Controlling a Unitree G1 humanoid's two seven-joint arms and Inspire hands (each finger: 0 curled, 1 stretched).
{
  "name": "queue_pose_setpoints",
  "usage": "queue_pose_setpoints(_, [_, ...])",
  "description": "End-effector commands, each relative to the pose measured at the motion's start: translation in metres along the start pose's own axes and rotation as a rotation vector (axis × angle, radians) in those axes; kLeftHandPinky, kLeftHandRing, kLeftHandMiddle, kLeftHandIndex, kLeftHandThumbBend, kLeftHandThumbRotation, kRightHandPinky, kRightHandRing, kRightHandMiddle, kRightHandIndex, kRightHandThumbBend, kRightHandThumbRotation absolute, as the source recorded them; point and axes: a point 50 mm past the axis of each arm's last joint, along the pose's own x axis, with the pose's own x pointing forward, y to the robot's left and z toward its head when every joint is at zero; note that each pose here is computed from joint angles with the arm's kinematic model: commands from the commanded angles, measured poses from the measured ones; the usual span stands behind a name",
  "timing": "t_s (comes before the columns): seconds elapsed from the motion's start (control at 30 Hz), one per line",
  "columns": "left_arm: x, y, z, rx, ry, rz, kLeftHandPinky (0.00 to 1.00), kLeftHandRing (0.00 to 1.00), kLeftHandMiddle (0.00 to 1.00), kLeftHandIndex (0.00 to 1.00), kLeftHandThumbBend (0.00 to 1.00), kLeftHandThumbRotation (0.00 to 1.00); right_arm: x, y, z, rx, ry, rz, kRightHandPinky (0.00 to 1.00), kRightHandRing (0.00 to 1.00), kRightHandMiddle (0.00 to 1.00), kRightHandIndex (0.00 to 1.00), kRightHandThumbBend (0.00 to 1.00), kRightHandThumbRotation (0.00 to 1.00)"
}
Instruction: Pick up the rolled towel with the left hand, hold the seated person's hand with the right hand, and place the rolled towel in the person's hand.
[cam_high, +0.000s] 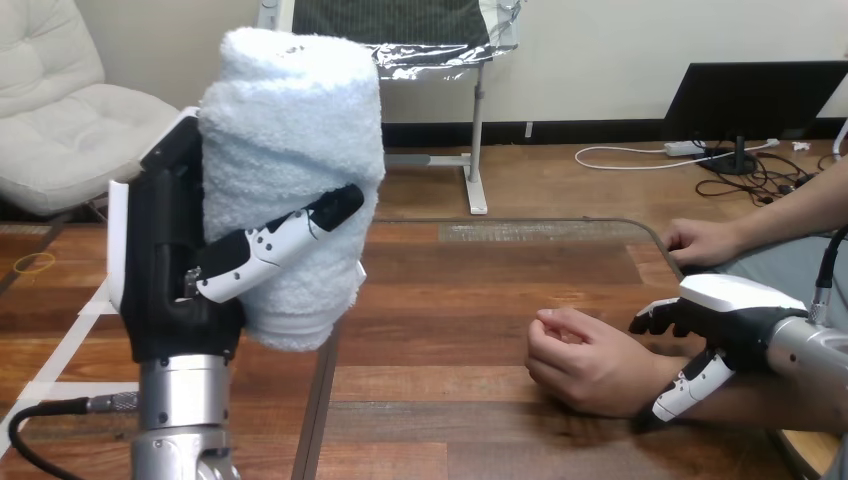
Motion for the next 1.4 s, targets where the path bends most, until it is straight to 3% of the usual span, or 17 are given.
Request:
queue_pose_setpoints(0.0, [0.014,-0.004,0.015,-0.015,-0.107,-0.021,0.19,0.25,0.32,0.38,0.50,0.00,0.005,0.003,-0.001,0.035,0.032,0.035,0.64,0.84,0.86,0.86,0.96,0.32])
queue_pose_setpoints(0.5, [0.016,-0.002,0.015,-0.009,-0.113,-0.005,0.18,0.24,0.33,0.38,0.49,0.00,0.003,0.012,-0.008,0.047,0.043,0.086,0.63,0.81,0.84,0.85,0.93,0.19])
queue_pose_setpoints(0.77, [0.018,0.000,0.014,-0.017,-0.115,0.002,0.18,0.24,0.32,0.39,0.49,0.00,0.001,0.014,-0.011,-0.003,0.063,0.092,0.57,0.73,0.77,0.77,0.93,0.10])
queue_pose_setpoints(0.87, [0.019,0.000,0.014,-0.015,-0.116,0.003,0.18,0.24,0.32,0.39,0.49,0.00,0.002,0.014,-0.011,-0.010,0.075,0.097,0.50,0.66,0.73,0.75,0.95,0.08])
queue_pose_setpoints(1.37, [0.020,0.002,0.016,0.006,-0.120,0.010,0.18,0.24,0.32,0.39,0.49,0.00,0.003,0.015,-0.012,-0.025,0.096,0.117,0.45,0.57,0.65,0.70,0.97,0.00])
